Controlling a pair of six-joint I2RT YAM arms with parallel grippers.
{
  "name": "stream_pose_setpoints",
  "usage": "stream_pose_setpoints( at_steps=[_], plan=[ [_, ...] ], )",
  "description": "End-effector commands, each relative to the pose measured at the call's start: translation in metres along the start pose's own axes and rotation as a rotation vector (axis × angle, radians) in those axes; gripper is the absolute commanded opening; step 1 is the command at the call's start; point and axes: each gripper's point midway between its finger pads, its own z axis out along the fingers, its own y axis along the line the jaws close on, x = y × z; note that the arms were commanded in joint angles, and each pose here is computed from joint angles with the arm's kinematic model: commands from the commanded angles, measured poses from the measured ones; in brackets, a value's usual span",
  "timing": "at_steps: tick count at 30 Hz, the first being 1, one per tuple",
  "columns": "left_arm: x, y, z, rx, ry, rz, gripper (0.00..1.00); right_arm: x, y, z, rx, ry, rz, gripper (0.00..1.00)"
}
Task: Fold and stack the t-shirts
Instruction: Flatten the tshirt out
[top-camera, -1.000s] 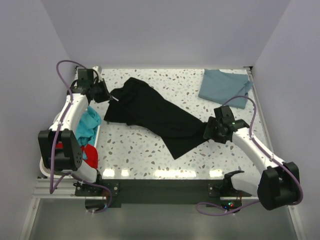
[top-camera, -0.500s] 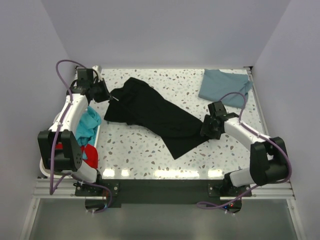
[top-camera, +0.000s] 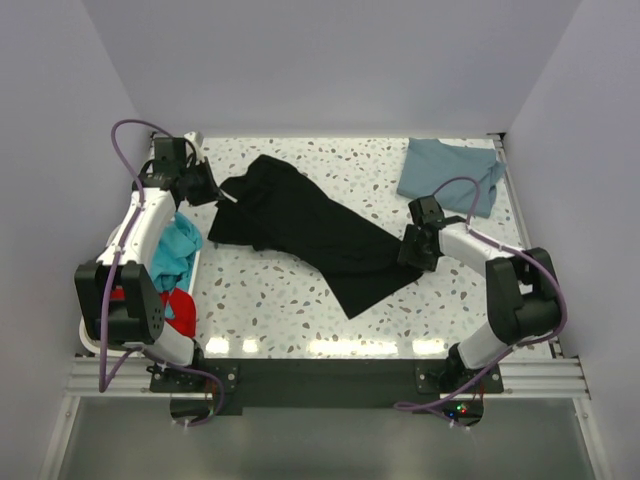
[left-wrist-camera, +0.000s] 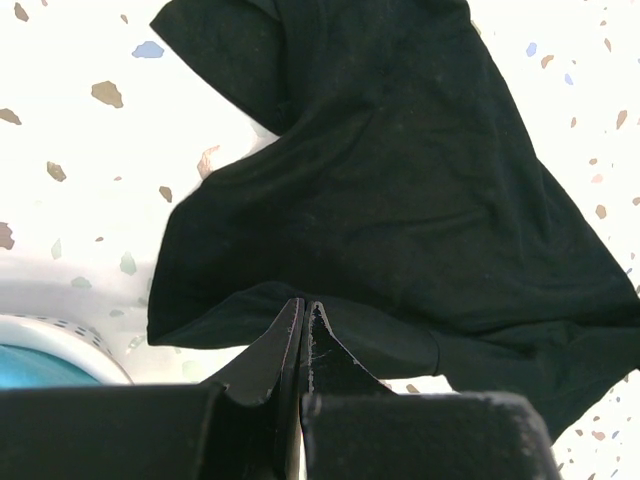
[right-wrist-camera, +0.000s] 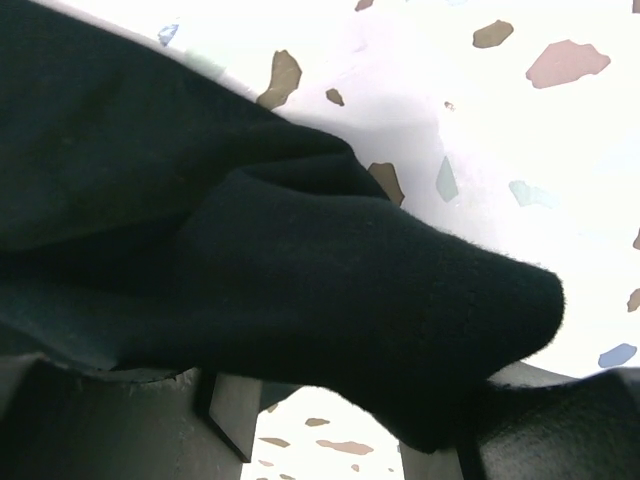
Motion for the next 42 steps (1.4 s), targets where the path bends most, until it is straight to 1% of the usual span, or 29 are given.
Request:
stream_pose_setpoints(
  at_steps=[1, 3, 6, 10, 11, 14, 20, 25, 28, 36, 38, 41, 42],
  plan=[
    [-0.011, -0.002, -0.014, 0.001, -0.043, 0.038, 0.0, -0.02, 0.006, 0.002, 0.002, -0.06, -0.005, 0.51],
    [-0.011, -0.002, -0.015, 0.0, -0.045, 0.041, 0.0, -0.02, 0.007, 0.003, 0.003, -0.06, -0.003, 0.5],
    [-0.01, -0.001, -0.015, -0.005, -0.042, 0.042, 0.0, -0.019, 0.004, 0.006, 0.016, -0.06, -0.004, 0.45],
    [-0.01, 0.0, -0.015, -0.007, -0.041, 0.044, 0.0, -0.018, 0.003, 0.005, 0.019, -0.056, -0.005, 0.29],
    [-0.011, 0.0, -0.015, -0.007, -0.042, 0.045, 0.0, -0.019, 0.003, 0.003, 0.013, -0.061, -0.004, 0.23],
    [-0.011, -0.001, -0.016, -0.006, -0.045, 0.045, 0.0, -0.02, 0.003, -0.004, 0.009, -0.069, -0.003, 0.12],
    [-0.011, -0.001, -0.016, -0.005, -0.043, 0.047, 0.0, -0.029, 0.001, -0.032, 0.005, -0.107, -0.012, 0.11],
    [-0.01, -0.001, -0.016, -0.006, -0.042, 0.048, 0.0, -0.029, -0.005, -0.044, 0.022, -0.117, -0.022, 0.17],
    [-0.01, -0.001, -0.016, -0.003, -0.04, 0.049, 0.0, -0.025, -0.005, -0.04, 0.022, -0.101, -0.028, 0.21],
    [-0.011, -0.002, -0.018, -0.002, -0.044, 0.05, 0.0, -0.012, -0.003, -0.017, 0.011, -0.058, -0.021, 0.2],
    [-0.01, -0.001, -0.018, -0.004, -0.043, 0.051, 0.0, -0.01, -0.003, -0.014, 0.007, -0.052, -0.025, 0.17],
    [-0.009, -0.002, -0.019, -0.003, -0.041, 0.055, 0.0, -0.01, 0.001, -0.014, -0.009, -0.04, -0.027, 0.0],
    [-0.009, -0.001, -0.019, -0.005, -0.04, 0.054, 0.0, -0.01, 0.002, -0.017, -0.015, -0.039, -0.027, 0.0]
  ],
)
